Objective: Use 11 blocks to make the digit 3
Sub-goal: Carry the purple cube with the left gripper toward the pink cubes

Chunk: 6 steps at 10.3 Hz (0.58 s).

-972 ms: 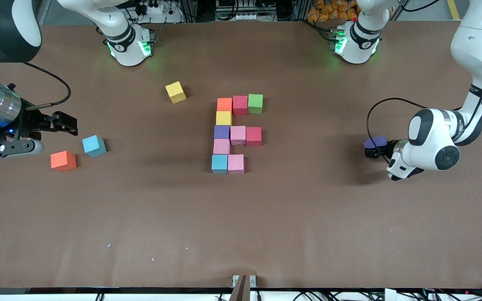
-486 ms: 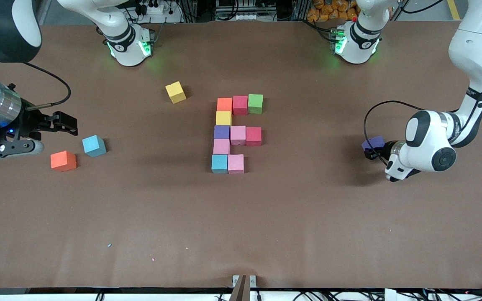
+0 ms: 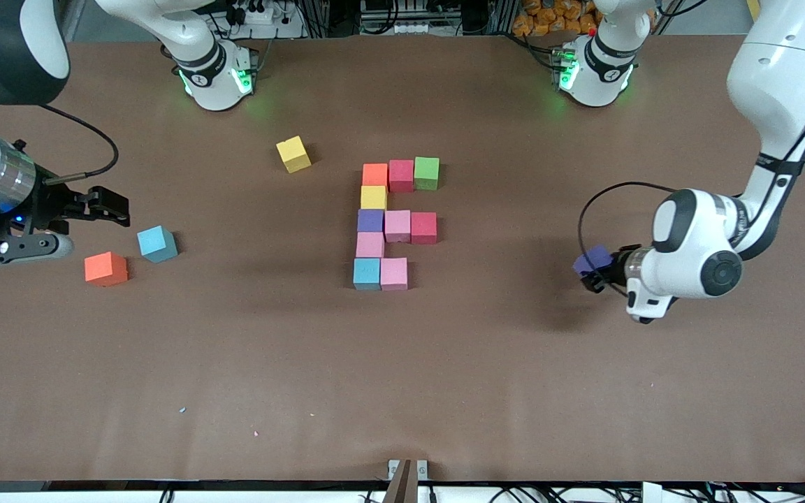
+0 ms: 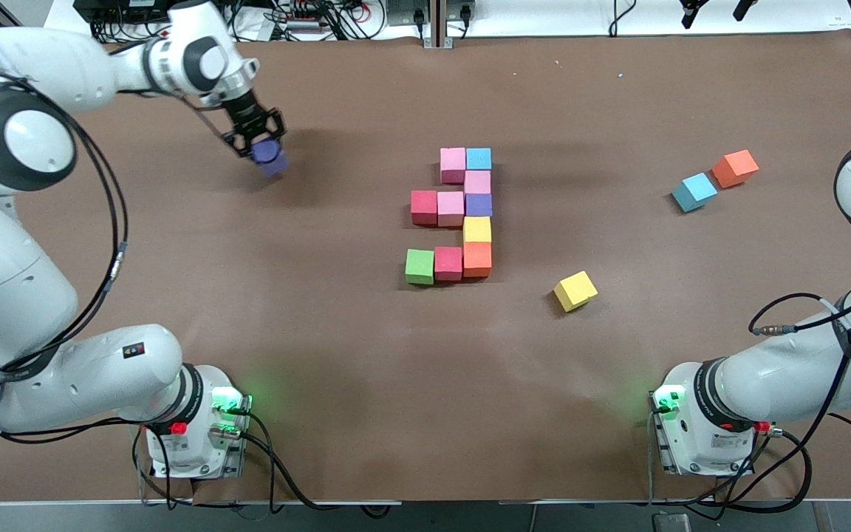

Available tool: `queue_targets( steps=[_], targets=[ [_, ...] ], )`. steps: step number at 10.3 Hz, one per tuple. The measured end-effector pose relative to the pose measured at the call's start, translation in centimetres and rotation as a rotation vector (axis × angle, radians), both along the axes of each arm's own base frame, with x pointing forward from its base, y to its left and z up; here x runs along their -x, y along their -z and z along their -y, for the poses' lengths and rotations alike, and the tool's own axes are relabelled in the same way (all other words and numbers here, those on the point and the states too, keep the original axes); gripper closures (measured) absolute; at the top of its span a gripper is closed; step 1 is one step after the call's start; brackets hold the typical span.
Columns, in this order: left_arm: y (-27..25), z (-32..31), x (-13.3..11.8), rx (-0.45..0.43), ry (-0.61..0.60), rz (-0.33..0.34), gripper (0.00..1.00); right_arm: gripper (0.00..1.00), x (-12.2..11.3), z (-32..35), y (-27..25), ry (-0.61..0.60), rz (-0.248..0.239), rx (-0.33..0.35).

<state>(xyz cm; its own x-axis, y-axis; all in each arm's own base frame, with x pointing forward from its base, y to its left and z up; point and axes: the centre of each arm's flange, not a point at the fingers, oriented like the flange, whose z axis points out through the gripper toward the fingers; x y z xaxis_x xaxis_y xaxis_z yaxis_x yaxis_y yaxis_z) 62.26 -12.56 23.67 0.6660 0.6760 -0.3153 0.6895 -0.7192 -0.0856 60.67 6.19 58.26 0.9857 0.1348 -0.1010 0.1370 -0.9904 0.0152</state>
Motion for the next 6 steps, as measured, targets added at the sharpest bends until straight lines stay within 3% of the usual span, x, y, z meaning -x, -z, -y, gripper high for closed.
queue_targets(
  steps=[3,6],
  targets=[
    [1.3,7.6,-2.6,-0.035,-0.294,-0.031,0.38,0.00,0.0,0.0,0.0,0.000,0.000,0.000],
    [3.0,13.1,-3.5,-0.040,-0.538,-0.027,0.39,0.00,0.0,0.0,0.0,0.001,0.000,0.000]
  ],
)
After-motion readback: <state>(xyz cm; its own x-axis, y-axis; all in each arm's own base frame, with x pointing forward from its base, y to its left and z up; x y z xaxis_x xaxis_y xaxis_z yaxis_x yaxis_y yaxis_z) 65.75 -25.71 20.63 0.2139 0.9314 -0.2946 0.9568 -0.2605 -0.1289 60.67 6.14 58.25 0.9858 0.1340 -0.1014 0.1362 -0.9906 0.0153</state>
